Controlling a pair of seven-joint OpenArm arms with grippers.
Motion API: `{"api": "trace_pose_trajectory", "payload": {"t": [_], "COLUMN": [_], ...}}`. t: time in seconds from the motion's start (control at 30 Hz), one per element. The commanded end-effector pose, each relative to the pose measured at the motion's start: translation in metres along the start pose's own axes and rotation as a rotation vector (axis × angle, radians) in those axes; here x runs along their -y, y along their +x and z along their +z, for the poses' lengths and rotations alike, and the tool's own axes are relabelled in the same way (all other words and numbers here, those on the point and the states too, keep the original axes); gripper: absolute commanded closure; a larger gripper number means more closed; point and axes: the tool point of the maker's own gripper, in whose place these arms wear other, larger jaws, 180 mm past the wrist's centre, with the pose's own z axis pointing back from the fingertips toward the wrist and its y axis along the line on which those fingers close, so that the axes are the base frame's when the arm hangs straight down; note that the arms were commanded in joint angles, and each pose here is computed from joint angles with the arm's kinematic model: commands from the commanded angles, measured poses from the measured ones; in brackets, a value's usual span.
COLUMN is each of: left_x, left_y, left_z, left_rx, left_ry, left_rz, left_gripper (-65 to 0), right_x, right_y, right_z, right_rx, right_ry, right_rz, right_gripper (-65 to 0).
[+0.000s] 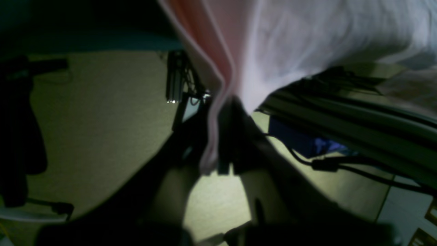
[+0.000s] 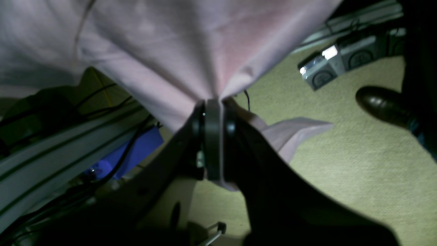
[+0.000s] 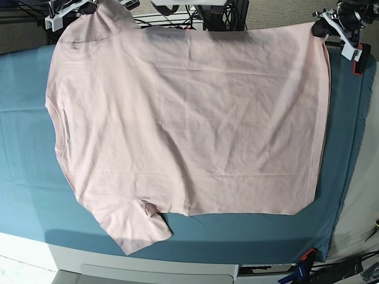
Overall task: Fold the T-shirt properly
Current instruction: 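Lift the shirt by both shoulders and drag it toward the robot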
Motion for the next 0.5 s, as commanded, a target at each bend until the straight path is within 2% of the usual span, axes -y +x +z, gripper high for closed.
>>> {"api": "trace_pose_trajectory", "payload": {"t": [0.0, 0.47], "left_x": [0.0, 0.002], "left_y": [0.002, -0.02], "left_z": [0.005, 0.009], "left_rx": [0.002, -0.051], "left_ry": [0.0, 0.0], "left_rz": [-0.017, 0.012], "left_gripper": [0.0, 0.0], "right_x": [0.002, 0.009], "right_y": [-0.002, -0.011], "right_z": [0.006, 0.013], "right_rx": [-0.01, -0.044], "right_ry": [-0.001, -0.019], "right_rz": [0.012, 0.008], "right_gripper": [0.0, 0.0]}}
